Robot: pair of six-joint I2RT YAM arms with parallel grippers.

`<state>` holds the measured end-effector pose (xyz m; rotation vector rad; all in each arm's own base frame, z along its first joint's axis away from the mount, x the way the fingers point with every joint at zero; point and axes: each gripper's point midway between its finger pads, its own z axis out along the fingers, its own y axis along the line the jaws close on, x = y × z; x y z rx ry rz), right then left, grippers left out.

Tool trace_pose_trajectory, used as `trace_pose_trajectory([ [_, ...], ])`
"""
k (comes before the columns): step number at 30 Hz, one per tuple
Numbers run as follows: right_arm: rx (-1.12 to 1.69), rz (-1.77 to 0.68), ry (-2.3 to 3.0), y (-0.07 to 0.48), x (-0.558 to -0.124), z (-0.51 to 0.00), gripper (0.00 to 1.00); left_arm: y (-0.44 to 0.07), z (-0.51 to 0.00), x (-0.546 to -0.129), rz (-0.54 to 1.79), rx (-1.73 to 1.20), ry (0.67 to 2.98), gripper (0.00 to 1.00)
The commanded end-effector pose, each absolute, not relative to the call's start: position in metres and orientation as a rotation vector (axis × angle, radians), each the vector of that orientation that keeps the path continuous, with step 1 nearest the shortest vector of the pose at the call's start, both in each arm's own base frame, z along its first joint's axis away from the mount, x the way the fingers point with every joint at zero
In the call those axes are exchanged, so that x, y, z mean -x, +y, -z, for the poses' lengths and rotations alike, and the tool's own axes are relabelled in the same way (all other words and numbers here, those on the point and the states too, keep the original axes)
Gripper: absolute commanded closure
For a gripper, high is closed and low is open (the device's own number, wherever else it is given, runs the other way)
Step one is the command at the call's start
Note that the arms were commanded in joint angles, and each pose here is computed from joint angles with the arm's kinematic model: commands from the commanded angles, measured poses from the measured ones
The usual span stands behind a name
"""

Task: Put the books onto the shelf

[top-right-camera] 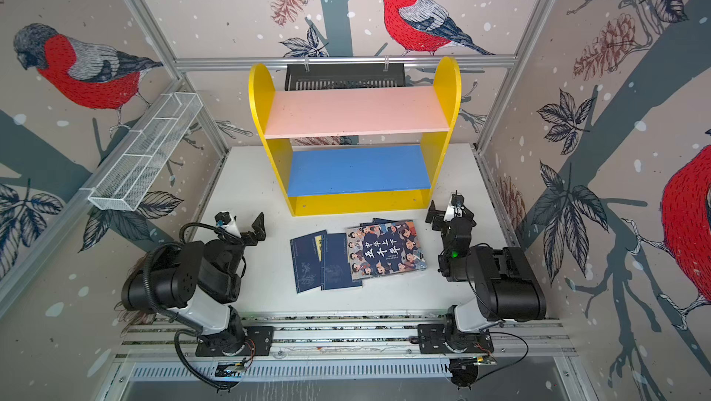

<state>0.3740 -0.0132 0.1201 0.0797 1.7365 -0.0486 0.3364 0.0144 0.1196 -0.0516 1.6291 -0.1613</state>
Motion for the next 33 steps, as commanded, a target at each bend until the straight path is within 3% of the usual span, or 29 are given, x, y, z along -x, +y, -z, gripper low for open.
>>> trace_pose_trajectory([
  [1,-0.075,0.052,1.72,-0.0131,-0.375,-0.1246,0.0,0.0134,-0.149,-0.3378,0.14,0.011,1.513,0.01],
  [33,-0.075,0.059,1.718,-0.0126,-0.3745,-0.1249,0.0,0.0071,-0.1478,-0.3424,0.162,-0.029,1.526,0.01],
])
